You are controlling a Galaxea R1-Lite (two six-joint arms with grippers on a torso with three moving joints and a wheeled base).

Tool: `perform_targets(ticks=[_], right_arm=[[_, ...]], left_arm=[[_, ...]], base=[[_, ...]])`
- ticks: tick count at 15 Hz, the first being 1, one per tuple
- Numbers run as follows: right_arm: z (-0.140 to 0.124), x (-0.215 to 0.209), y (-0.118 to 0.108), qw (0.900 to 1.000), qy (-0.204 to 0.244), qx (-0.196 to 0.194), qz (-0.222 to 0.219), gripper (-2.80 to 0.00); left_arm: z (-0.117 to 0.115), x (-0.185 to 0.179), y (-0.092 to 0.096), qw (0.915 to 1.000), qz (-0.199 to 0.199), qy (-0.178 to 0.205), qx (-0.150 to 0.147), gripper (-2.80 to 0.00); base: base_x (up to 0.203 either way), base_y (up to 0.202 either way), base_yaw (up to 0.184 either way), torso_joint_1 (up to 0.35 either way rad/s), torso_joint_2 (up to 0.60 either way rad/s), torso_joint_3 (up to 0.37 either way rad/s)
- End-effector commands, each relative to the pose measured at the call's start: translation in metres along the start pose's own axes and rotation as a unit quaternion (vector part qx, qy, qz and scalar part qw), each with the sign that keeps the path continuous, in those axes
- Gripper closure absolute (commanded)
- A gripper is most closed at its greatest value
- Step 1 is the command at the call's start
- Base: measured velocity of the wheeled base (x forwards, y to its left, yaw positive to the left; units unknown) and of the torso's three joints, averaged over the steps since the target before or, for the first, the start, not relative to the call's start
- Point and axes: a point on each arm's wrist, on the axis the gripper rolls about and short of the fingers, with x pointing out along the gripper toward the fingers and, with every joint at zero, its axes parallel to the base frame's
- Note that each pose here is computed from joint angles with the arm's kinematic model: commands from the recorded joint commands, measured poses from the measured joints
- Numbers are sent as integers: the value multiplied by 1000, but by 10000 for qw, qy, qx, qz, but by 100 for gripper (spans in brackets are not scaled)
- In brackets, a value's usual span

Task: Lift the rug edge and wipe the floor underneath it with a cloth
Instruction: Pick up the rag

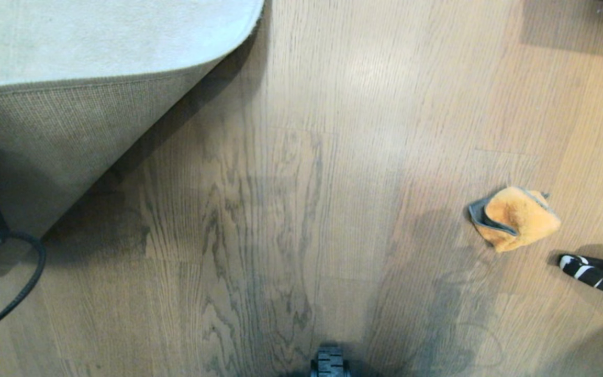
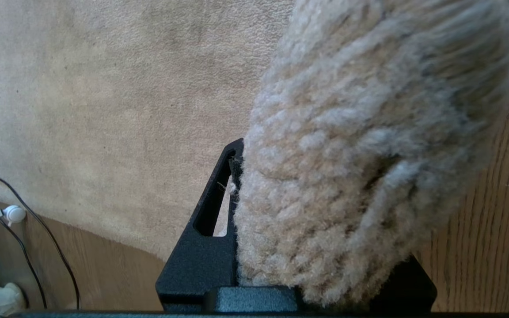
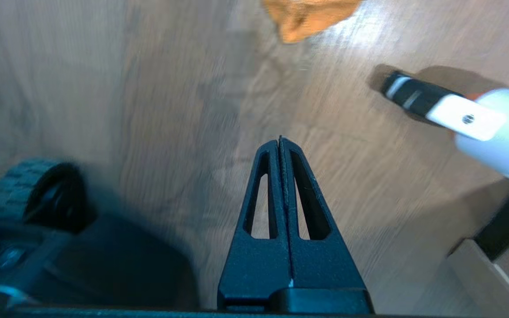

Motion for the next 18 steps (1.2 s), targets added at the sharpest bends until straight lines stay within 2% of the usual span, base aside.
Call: perform_targets(ticks=[1,3,5,10,14,17,18], right_arm=[[14,15,-2,9976,639,21,271,0],[20,28,-3,9931,1053,46,523,0],[20,38,-2,9886,1213,102,889,0],[32,73,-4,9835,1499,155,996,0],[45,129,-8,9837,1500,187,978,0],[52,157,-11,9875,1267,196,918,0],[52,157,-12,9876,1272,209,898,-280]], left_arm=[[-1,2,-1,10000,12,24,19,0],[-1,2,0,10000,49,35,30,0],[-1,2,0,10000,51,33,29,0],[-3,3,2,9999,107,54,54,0],[-3,3,2,9999,106,54,54,0],[-4,3,1,9999,96,87,67,0],[-5,3,1,9999,90,102,72,0]], base=[[0,0,0,0,0,0],[0,0,0,0,0,0],[0,0,0,0,0,0],[0,0,0,0,0,0],[0,0,0,0,0,0],[0,0,0,0,0,0],[0,0,0,0,0,0]])
